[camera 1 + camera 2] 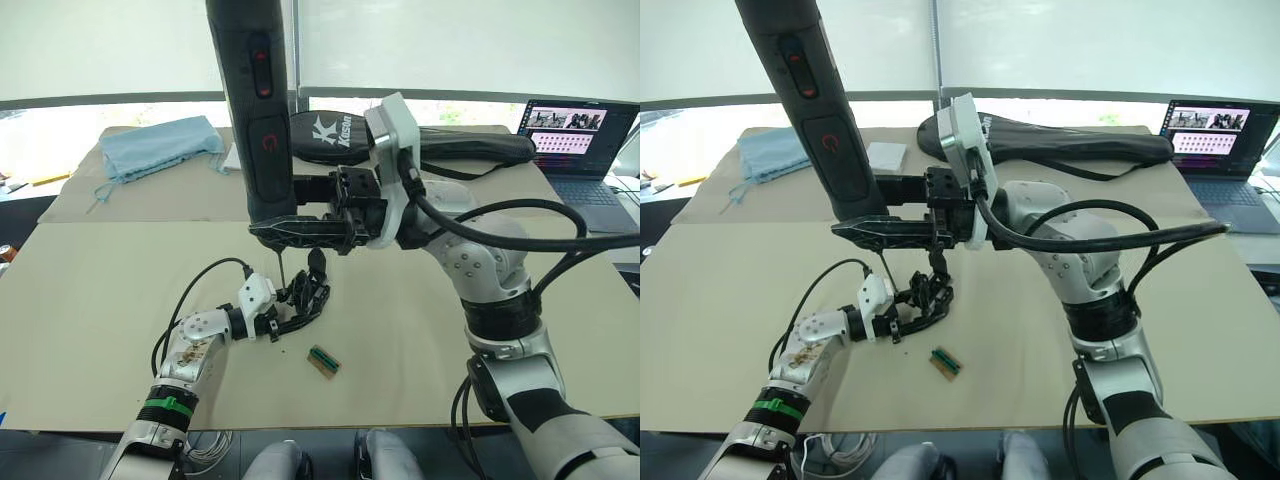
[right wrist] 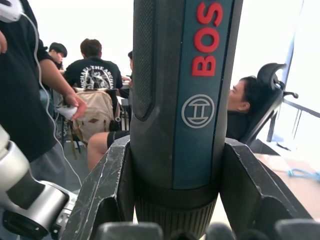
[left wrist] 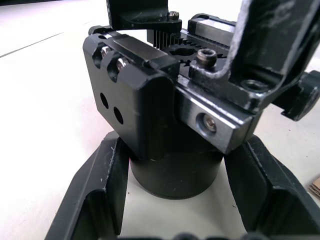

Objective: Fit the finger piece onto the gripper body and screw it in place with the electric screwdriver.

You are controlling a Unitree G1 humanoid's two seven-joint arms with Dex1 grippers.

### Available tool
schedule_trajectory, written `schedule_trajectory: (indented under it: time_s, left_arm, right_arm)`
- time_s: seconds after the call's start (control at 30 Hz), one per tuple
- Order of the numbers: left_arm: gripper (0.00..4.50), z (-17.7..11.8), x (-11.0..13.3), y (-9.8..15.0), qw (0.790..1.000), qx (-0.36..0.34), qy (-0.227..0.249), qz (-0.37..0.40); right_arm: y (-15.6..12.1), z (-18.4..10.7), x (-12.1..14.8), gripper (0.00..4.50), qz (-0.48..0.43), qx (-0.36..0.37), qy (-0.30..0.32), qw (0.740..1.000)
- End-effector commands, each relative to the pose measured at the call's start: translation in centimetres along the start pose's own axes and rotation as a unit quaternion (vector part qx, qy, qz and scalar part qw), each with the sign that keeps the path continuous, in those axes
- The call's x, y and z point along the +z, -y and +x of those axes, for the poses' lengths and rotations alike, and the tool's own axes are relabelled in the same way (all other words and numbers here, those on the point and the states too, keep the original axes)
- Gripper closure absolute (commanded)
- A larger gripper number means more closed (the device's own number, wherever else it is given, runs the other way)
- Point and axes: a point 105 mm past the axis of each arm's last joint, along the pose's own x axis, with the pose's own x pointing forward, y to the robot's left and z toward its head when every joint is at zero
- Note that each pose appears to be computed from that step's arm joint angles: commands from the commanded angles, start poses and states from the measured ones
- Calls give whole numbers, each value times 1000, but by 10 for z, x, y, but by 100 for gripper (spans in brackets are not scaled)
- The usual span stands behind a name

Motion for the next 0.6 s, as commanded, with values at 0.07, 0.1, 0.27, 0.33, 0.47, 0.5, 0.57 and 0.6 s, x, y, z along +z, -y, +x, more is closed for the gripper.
schedule_trajectory:
  time_s: [0.07,0.1,0.27,0.33,0.47,0.5,0.57,0.6]
  left_arm:
    - [223,-4,-23,8,999,-3,-39,-28]
    - [223,-4,-23,8,999,-4,-39,-29]
    - [223,-3,-24,10,999,-7,-40,-30]
    - [223,-3,-24,10,999,-8,-40,-31]
    - [223,-3,-24,11,999,-9,-41,-32]
    - [223,-4,-24,11,999,-9,-41,-32]
    - [223,-4,-24,12,999,-10,-41,-33]
    - [223,-4,-24,12,999,-11,-42,-34]
  right_arm:
    - [2,10,16,256,-35,3,14,999]
    - [3,11,16,256,-34,3,16,999]
    - [4,17,12,256,-27,5,15,1000]
    - [5,17,8,256,-25,2,9,1000]
    - [9,16,2,256,-21,-9,-4,1000]
    - [9,16,1,256,-22,-11,-6,1000]
    - [11,16,-2,256,-22,-16,-11,1000]
    - [12,15,-4,256,-22,-18,-14,999]
